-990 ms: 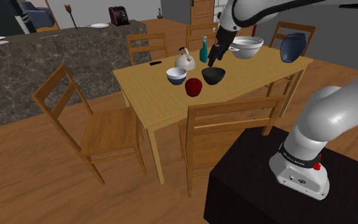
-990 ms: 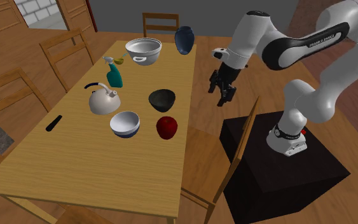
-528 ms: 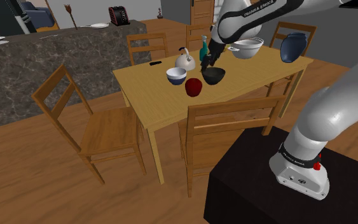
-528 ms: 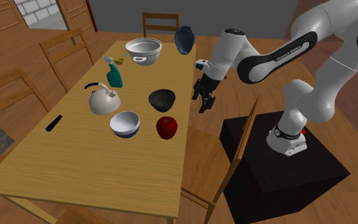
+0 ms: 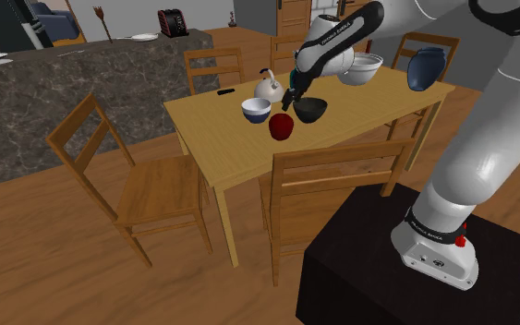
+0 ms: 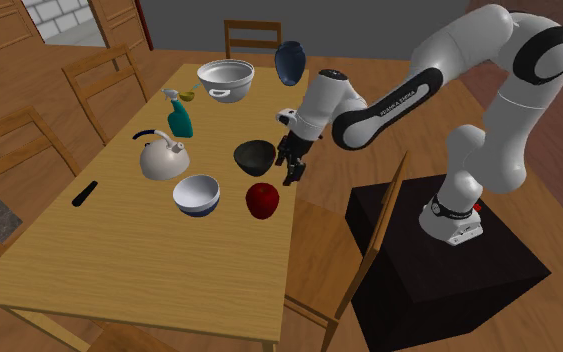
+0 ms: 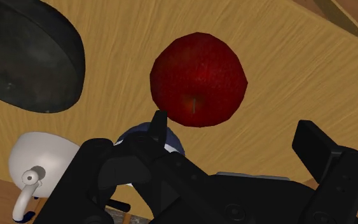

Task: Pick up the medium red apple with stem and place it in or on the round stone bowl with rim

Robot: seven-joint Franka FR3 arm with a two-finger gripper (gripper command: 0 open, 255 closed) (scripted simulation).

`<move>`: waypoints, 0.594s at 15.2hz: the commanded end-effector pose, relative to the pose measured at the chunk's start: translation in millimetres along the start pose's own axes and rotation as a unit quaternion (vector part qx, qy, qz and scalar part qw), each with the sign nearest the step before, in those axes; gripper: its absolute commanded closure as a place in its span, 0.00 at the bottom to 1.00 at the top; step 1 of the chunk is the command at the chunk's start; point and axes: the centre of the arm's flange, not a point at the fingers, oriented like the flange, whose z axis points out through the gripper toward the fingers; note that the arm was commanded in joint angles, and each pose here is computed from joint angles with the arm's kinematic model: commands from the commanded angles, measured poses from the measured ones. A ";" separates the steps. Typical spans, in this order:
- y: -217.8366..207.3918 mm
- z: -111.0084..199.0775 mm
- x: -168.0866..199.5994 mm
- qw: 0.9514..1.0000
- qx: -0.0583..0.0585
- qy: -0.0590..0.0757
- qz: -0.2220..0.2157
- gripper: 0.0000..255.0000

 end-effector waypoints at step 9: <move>21.7 72.5 19.8 1.000 -0.005 0.012 0.000 0.00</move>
